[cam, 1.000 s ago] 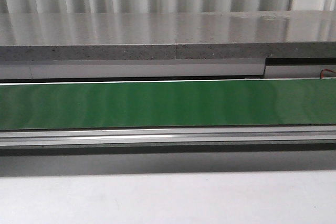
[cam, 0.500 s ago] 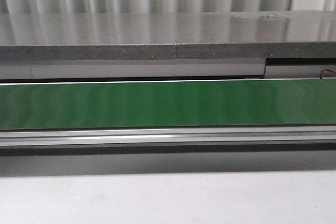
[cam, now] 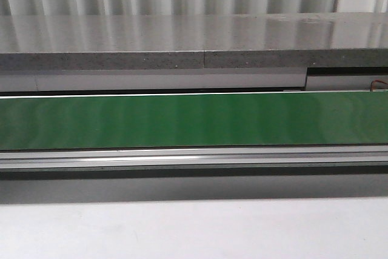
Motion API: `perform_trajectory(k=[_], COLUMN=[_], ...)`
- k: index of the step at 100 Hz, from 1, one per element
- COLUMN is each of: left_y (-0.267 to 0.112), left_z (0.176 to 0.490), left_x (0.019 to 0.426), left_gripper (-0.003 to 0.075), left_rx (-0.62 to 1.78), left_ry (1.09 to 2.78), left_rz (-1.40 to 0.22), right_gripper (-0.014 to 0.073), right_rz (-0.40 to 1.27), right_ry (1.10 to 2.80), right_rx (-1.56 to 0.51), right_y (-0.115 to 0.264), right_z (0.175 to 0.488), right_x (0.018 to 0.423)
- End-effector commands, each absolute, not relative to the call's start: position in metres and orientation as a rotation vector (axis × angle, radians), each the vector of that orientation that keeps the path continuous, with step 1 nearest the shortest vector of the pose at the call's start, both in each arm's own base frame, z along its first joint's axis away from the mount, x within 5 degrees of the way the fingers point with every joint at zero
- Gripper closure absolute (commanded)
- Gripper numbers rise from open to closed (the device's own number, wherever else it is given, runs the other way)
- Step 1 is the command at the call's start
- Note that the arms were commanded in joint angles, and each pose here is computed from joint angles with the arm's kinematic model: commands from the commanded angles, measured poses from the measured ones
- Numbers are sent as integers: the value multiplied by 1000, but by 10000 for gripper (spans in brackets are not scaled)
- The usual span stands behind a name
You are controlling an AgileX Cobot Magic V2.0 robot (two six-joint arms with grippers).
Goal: Move button from right to left
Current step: 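Lower the button into the blue tray and open the left gripper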
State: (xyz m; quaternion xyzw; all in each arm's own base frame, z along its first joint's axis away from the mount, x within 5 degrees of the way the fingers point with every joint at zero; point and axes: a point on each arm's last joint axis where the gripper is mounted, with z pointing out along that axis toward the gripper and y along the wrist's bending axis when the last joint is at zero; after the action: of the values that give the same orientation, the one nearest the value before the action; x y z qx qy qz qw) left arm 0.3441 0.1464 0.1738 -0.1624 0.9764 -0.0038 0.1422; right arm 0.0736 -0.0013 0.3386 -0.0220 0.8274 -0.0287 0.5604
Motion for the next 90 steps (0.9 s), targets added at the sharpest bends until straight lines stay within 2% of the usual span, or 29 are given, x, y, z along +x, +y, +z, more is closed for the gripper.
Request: perform_trajectory(k=[1,17,35,48,62,79,90], left_y=[147,146,137,111,76,31,9], left_z=[199,220,284,332,368,383,381], left_x=[348,346,331,311,279,228,192], left_gripper=[31,61,61,61,61,61,61], left_rx=[-505,-514,-466,-380,-271,-128,-42], left_ry=[2719,2638,2425,2281,2122,1978,1927], left_rz=[-8,18,71,87,83,33,-18], right_gripper=[662,662,662,662,662,662,662], right_rz=[-81,-81,-81,-81,-81,-81,-81], right_ry=[1862,1862,1862,1862,1862,1862,1862], right_rx=[-56,-56,-56,-56,-56,-56,-56], right_y=[-2,-2,-2,-2,-2,-2,-2], right_z=[352,352,352,352,352,352,352], right_x=[75,75,75,75,75,75,75])
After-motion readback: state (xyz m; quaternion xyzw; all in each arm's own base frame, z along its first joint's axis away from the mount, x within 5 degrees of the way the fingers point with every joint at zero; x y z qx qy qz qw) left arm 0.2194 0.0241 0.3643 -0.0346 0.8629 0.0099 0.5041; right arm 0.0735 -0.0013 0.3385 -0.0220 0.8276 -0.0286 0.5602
